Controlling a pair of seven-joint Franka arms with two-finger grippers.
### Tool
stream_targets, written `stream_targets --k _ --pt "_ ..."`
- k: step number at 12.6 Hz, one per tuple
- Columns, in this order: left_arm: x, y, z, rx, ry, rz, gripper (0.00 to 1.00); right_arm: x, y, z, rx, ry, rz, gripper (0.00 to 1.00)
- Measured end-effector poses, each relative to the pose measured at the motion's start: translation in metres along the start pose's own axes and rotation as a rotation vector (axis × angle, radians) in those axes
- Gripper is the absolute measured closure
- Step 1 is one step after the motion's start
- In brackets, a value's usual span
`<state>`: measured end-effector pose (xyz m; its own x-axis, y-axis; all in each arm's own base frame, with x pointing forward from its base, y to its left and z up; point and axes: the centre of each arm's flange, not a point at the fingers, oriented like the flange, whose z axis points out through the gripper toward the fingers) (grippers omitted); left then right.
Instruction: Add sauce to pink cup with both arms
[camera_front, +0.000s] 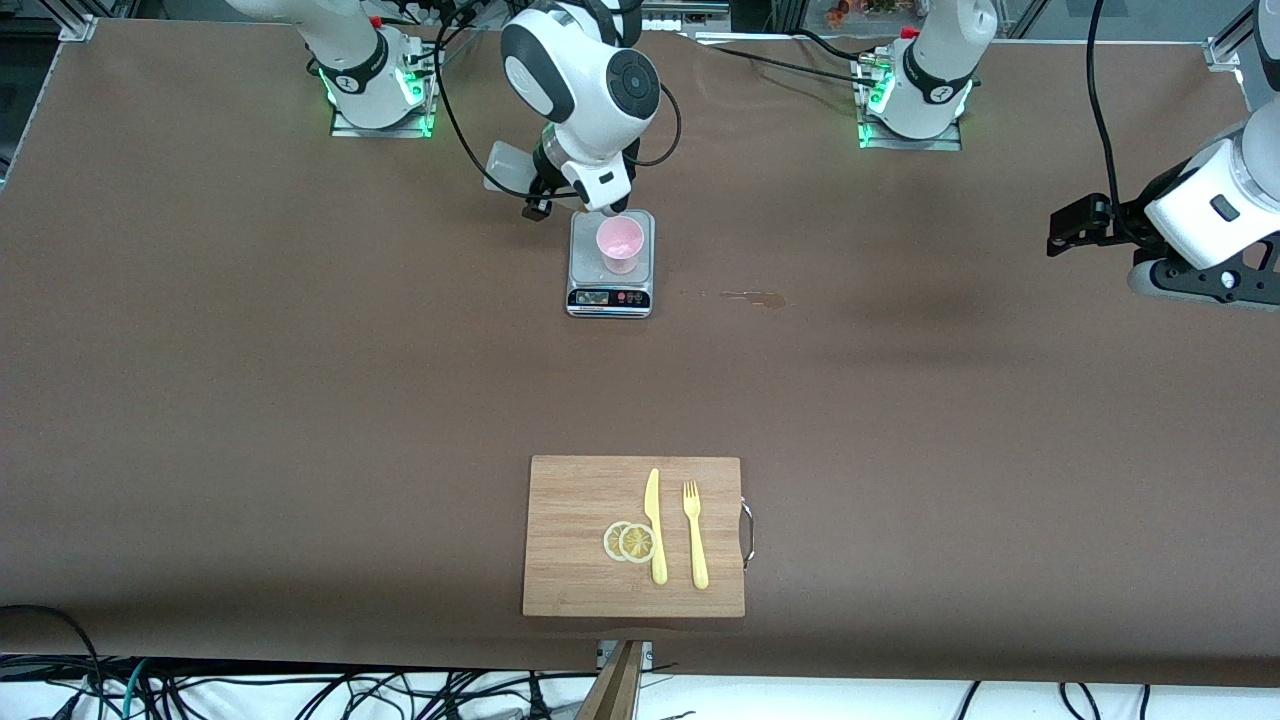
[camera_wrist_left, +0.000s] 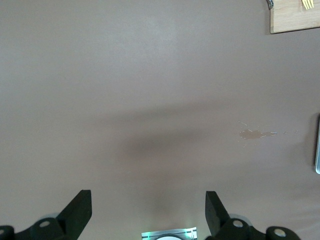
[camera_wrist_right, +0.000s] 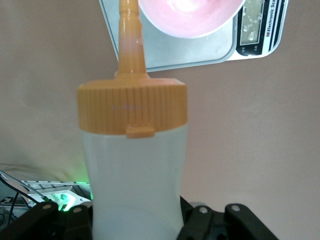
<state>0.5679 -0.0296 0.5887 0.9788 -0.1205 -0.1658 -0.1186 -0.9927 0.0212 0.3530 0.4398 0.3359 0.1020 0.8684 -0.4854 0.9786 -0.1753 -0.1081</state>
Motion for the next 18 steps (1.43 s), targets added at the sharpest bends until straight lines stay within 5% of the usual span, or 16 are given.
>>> stream_targets --k 18 --pt "0.004 0.002 -0.007 0.003 0.018 0.003 0.0 -0.021 0.031 -0.015 0.016 0.011 0.01 0.69"
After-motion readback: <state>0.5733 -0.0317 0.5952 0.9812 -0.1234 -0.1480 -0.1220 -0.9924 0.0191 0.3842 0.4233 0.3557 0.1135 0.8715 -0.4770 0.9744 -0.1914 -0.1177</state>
